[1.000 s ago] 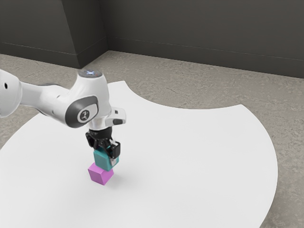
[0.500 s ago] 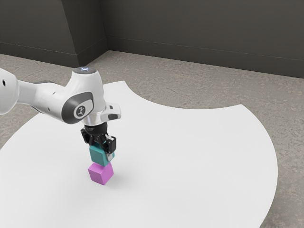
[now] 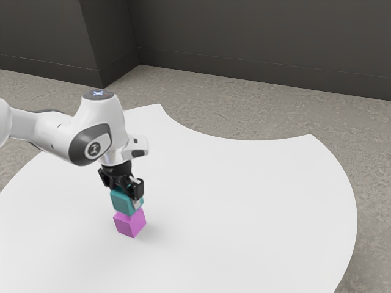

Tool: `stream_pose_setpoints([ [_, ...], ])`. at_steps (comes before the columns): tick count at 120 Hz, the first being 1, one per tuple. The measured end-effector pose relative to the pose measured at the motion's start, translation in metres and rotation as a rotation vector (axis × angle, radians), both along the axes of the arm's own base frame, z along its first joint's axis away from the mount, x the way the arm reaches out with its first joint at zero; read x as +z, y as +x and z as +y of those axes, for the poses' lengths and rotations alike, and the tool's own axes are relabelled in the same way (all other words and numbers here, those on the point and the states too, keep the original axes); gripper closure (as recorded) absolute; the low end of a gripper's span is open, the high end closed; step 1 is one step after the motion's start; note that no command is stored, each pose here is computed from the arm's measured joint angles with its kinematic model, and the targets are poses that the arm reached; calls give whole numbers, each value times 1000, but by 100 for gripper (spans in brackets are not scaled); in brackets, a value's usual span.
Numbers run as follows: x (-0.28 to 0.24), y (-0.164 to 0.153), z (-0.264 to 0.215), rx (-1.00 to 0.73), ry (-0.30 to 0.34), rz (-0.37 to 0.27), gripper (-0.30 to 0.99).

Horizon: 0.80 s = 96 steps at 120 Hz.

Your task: Pick up the blue block with one arm, and put the blue block on the pink block with one arm

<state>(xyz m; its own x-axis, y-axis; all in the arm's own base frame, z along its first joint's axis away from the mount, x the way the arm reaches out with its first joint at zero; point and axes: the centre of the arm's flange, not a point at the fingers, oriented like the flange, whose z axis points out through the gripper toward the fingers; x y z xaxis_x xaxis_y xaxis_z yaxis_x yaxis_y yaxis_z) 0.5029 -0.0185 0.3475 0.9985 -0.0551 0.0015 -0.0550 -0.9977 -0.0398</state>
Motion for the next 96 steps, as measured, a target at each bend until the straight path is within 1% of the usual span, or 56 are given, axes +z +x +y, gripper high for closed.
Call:
stream_pose_setpoints([
  [45,0,-1,41,53,-1,-25,38],
  [96,-1,-1,14,-17,-4,-33,36],
])
